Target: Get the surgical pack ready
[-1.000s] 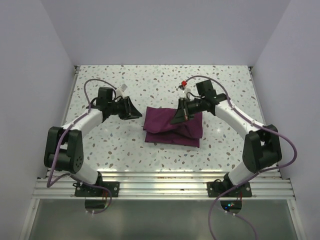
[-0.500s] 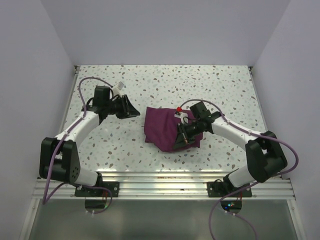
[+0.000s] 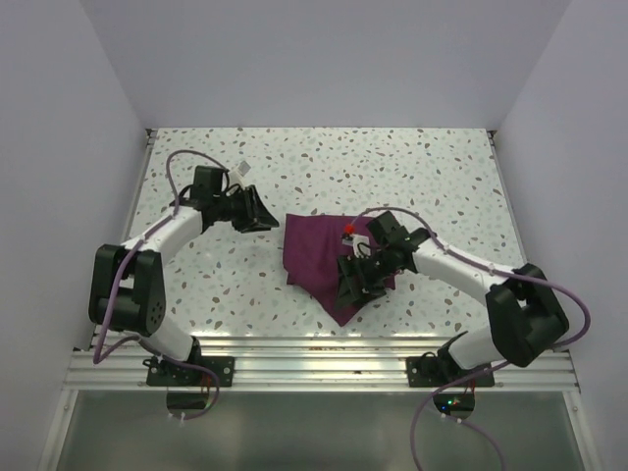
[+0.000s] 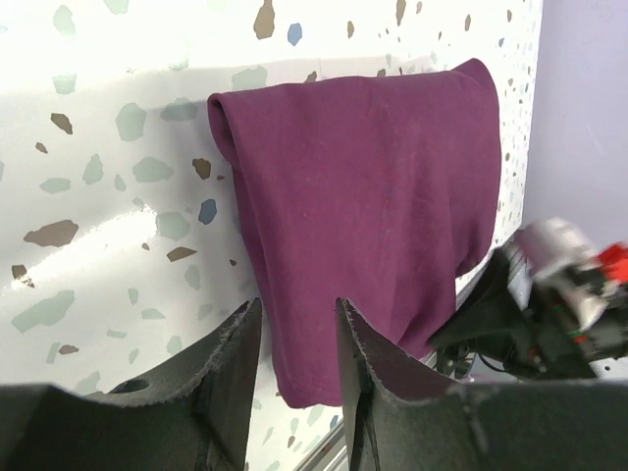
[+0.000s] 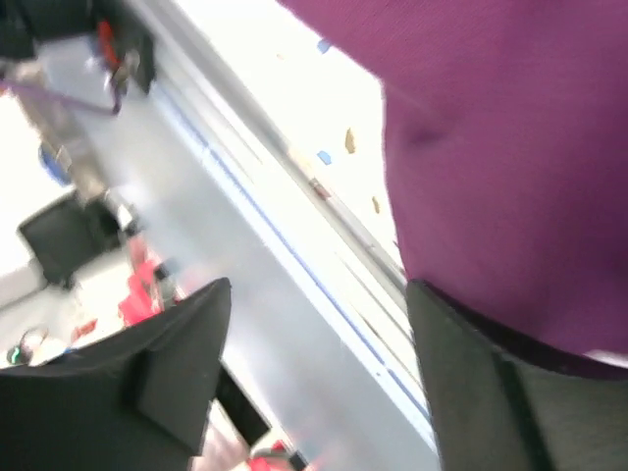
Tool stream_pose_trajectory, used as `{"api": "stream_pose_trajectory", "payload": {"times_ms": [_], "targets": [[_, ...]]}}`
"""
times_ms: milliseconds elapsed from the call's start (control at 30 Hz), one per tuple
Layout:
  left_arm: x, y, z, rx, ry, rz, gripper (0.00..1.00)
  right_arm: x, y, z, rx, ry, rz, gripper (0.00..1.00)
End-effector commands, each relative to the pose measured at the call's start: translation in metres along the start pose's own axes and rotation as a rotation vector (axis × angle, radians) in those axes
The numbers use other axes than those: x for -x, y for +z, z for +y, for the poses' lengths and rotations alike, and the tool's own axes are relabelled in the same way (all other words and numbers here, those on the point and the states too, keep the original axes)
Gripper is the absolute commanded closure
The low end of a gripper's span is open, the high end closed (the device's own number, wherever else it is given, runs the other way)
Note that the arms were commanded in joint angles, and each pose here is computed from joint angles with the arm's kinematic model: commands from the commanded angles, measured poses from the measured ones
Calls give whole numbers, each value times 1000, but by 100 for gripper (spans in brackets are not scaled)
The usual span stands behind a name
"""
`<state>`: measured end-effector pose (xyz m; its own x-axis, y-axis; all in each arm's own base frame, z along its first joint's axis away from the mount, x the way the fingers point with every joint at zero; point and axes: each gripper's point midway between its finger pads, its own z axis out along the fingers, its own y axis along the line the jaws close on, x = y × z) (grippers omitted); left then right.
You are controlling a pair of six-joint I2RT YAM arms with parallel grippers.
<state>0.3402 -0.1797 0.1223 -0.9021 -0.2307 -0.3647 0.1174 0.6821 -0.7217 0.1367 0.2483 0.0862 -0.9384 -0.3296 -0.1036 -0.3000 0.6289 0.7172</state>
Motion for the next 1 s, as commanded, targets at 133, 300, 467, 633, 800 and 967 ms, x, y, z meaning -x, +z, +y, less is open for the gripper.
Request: {"api": "stream_pose_trajectory", "payload": {"times_ms": [133, 300, 467, 633, 800, 967], "targets": [[11, 10, -5, -63, 9, 19, 60, 111, -119, -33, -362, 135, -562, 12], [20, 22, 0, -68, -12, 27, 60, 143, -168, -95, -510, 274, -639, 20], [34, 38, -1, -105, -35, 32, 61, 162, -170, -131, -493, 342, -625, 30], [46, 51, -2, -146, -64, 31, 62, 174, -164, -153, -471, 366, -615, 37], [49, 59, 1, -161, -84, 45, 63, 185, -161, -163, -409, 379, -618, 43], [50, 66, 3, -179, -106, 52, 65, 198, -154, -164, -336, 379, -612, 46]]}}
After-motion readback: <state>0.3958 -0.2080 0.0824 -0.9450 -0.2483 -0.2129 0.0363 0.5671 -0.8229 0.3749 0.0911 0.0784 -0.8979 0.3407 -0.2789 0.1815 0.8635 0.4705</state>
